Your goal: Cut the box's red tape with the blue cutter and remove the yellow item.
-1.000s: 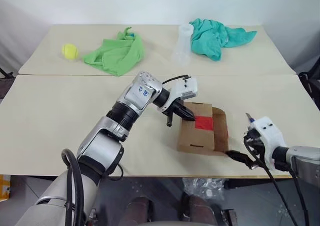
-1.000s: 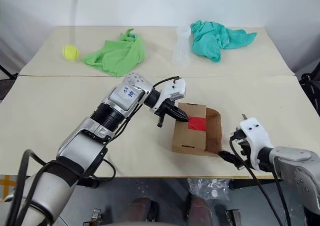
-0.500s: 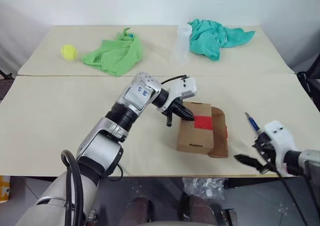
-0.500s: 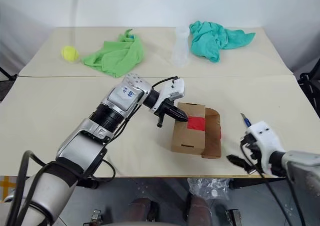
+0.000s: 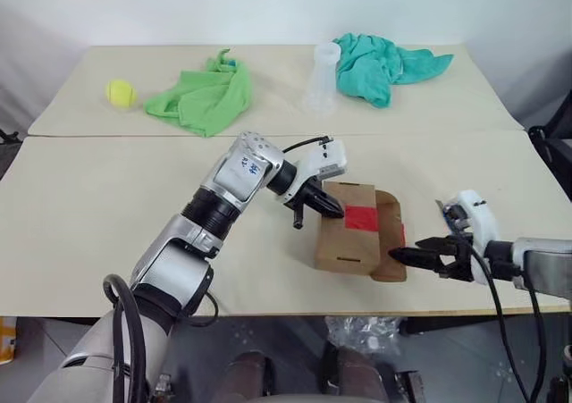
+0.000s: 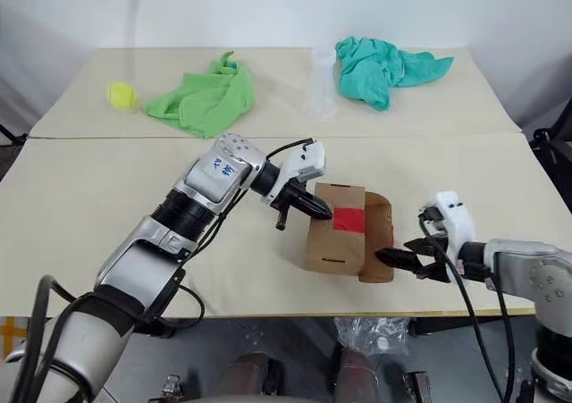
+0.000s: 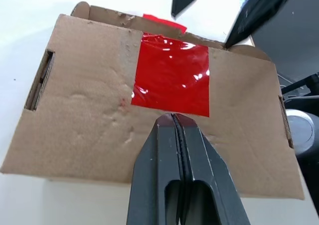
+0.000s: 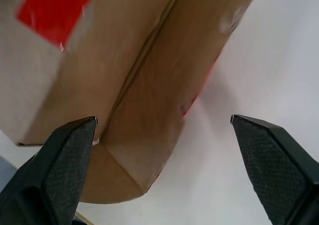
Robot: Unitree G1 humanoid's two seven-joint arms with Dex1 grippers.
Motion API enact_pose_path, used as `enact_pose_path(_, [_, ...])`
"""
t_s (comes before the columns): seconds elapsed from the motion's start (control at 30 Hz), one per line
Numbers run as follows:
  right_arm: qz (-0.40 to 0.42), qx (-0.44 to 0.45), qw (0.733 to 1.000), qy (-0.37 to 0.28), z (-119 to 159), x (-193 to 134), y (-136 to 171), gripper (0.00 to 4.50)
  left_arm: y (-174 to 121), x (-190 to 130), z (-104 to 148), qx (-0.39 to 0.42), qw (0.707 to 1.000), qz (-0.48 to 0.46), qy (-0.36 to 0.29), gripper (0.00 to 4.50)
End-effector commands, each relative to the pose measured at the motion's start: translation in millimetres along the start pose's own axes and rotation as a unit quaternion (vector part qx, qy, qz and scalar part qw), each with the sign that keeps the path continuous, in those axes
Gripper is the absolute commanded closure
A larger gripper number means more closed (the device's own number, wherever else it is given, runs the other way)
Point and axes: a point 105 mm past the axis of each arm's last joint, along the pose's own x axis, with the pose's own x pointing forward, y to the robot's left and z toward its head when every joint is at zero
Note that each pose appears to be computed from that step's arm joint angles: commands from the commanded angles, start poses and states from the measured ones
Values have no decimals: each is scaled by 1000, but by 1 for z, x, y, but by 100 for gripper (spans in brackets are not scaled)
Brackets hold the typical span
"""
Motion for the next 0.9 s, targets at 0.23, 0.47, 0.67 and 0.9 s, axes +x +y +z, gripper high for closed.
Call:
enact_pose_path(0.23, [66, 22, 998, 1, 8, 25, 12, 2, -13, -4, -19, -29, 999, -12, 33, 450])
enact_pose_path(0.47, [99, 57, 993, -18, 15, 39, 20, 57, -21, -8, -25, -41, 998, -15, 41, 450])
enact_pose_path(0.67, [92, 63, 993, -24, 13, 36, 23, 256, -21, -7, -26, -46, 998, -13, 42, 450])
enact_pose_path(0.9, [66, 41, 995, -70, 22, 13, 23, 444, -22, -6, -28, -51, 998, -11, 39, 450])
